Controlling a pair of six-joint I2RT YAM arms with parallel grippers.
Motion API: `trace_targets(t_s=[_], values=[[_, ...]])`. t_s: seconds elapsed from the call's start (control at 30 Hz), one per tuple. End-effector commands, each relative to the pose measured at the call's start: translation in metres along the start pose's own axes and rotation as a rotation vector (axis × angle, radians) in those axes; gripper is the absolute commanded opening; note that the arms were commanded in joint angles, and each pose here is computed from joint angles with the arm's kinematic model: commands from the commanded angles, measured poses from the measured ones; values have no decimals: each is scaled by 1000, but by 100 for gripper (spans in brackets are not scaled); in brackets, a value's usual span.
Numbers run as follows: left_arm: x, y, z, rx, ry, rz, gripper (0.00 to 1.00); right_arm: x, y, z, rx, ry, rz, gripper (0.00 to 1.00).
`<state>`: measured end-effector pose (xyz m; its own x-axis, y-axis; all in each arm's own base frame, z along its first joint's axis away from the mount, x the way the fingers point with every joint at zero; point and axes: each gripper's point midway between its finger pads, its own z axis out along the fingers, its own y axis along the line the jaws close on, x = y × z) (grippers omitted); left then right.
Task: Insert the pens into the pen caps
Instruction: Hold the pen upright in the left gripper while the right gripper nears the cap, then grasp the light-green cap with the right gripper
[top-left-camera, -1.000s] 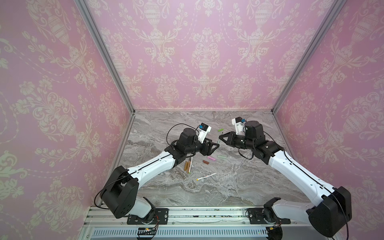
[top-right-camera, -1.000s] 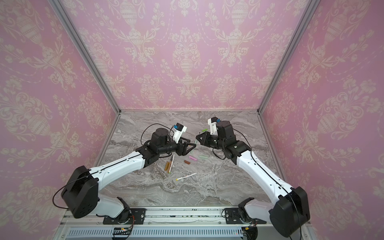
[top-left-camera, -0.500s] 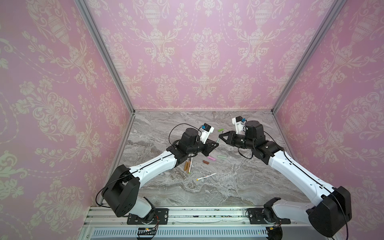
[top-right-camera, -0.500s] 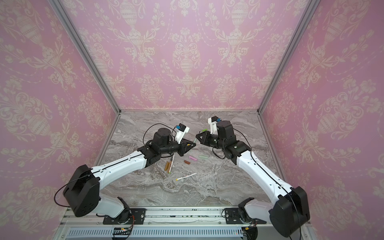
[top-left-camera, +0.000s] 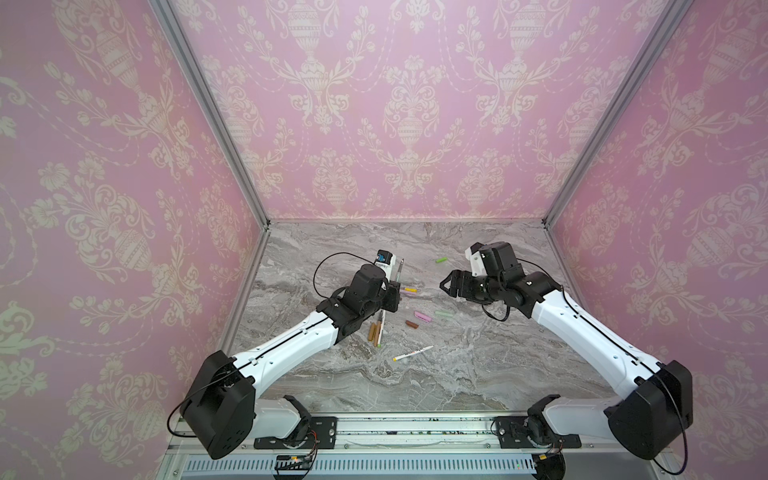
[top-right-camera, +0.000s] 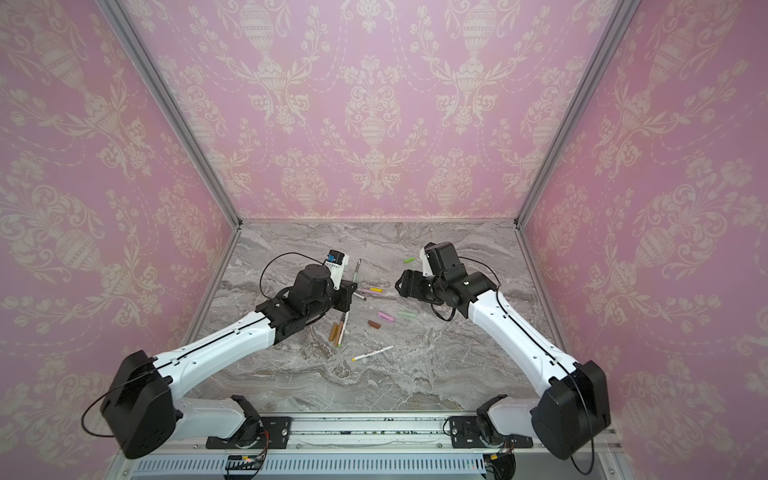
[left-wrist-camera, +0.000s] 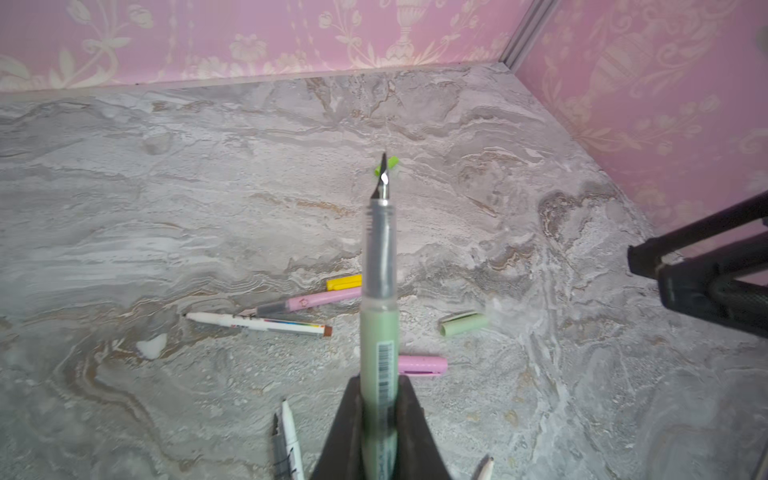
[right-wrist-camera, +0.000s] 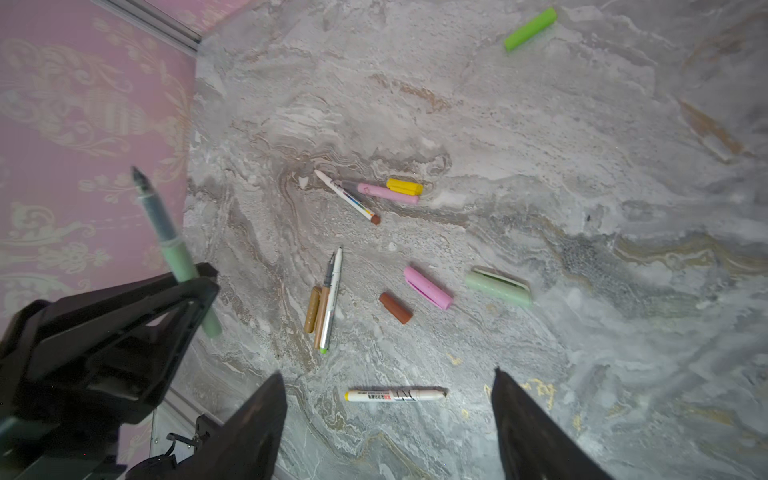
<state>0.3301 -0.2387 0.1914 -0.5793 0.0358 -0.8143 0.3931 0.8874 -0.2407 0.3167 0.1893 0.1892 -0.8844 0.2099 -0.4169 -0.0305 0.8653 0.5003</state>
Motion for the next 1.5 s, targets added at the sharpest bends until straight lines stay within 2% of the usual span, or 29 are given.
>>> trace_targets(t_s=[0.0, 0.3, 0.47, 0.83, 1.17, 1.3, 1.47], values=[[8, 28, -11, -109, -1, -27, 0, 23, -18, 15, 72, 121, 62, 80], [13, 41, -23, -117, -33, -57, 0, 45, -28, 72, 53, 208, 331, 81], [15, 42, -25, -111, -39, -47, 0, 55, -33, 101, 64, 249, 393, 81], [10, 43, -31, -106, -58, -35, 0, 49, -52, 135, 175, 273, 378, 78], [3, 47, -40, -118, -85, -36, 0, 29, -82, 136, 396, 230, 300, 70], [1, 48, -42, -121, -91, -36, 0, 26, -90, 139, 446, 231, 276, 63], [1, 49, -43, -117, -93, -34, 0, 32, -96, 146, 466, 248, 273, 48]])
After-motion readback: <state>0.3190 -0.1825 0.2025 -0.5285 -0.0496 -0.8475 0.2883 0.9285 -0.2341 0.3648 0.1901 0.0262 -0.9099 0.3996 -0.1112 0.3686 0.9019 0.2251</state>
